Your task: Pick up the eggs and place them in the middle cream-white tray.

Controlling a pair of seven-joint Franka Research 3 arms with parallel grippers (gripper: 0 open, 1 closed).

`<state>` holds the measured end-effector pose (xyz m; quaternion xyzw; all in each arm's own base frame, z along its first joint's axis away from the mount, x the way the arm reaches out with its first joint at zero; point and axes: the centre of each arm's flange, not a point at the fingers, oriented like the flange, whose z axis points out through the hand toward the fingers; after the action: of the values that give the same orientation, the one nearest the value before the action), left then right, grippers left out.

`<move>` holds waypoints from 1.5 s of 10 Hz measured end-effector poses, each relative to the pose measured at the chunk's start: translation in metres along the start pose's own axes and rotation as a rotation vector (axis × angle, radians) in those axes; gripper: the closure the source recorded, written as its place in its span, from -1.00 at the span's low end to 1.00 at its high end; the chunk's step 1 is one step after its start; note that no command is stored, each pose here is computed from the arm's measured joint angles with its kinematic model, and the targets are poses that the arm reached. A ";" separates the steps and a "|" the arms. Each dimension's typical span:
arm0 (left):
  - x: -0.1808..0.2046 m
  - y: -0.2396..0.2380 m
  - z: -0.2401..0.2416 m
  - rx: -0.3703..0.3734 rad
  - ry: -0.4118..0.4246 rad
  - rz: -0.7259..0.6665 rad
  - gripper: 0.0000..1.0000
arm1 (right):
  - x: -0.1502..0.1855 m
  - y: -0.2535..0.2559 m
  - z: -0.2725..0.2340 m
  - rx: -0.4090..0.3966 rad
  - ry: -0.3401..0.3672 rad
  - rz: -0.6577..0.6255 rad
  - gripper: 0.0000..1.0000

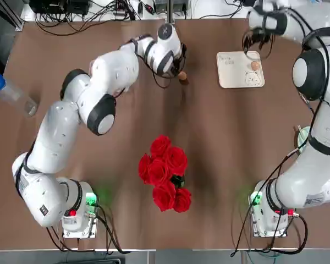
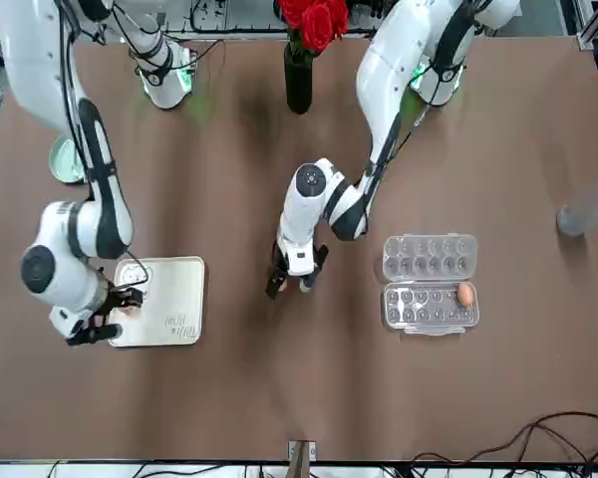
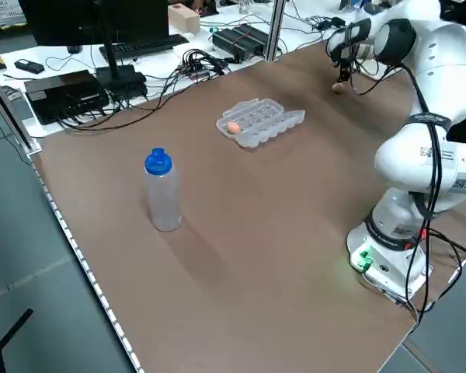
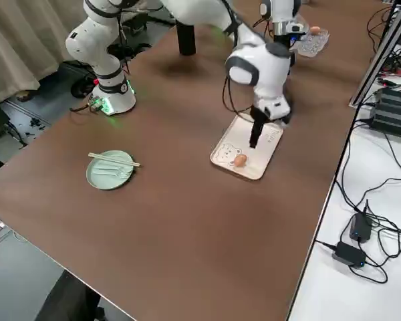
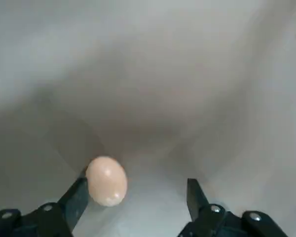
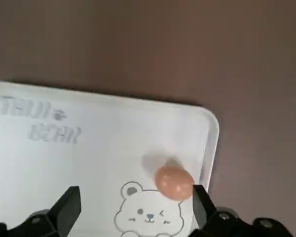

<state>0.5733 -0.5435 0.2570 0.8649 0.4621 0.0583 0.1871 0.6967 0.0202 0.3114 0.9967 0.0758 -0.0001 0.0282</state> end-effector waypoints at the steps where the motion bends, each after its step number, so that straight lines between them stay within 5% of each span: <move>1: 0.014 0.010 -0.027 0.038 0.014 0.033 -0.78 | 0.009 -0.020 -0.021 0.002 0.025 0.025 -1.00; 3: 0.059 0.020 -0.076 0.162 0.046 0.142 -0.77 | 0.016 -0.098 -0.029 0.011 0.045 0.117 -1.00; 6: 0.184 0.002 -0.114 0.338 0.031 0.325 -0.76 | 0.005 -0.247 -0.009 0.013 0.048 0.294 -1.00; 9: 0.307 -0.057 -0.128 0.435 -0.036 0.473 -0.73 | -0.003 -0.295 0.022 0.006 0.040 0.423 -1.00; 12: 0.389 -0.116 -0.128 0.466 -0.092 0.613 -0.69 | -0.020 -0.364 0.051 0.029 0.078 0.476 -1.00; 15: 0.433 -0.155 -0.108 0.463 -0.043 0.624 -0.63 | -0.017 -0.413 0.040 0.075 0.134 0.506 -1.00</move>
<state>0.6683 -0.0806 0.2669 0.9842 0.1738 -0.0115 -0.0301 0.6174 0.4227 0.2481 0.9821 -0.1742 0.0700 -0.0148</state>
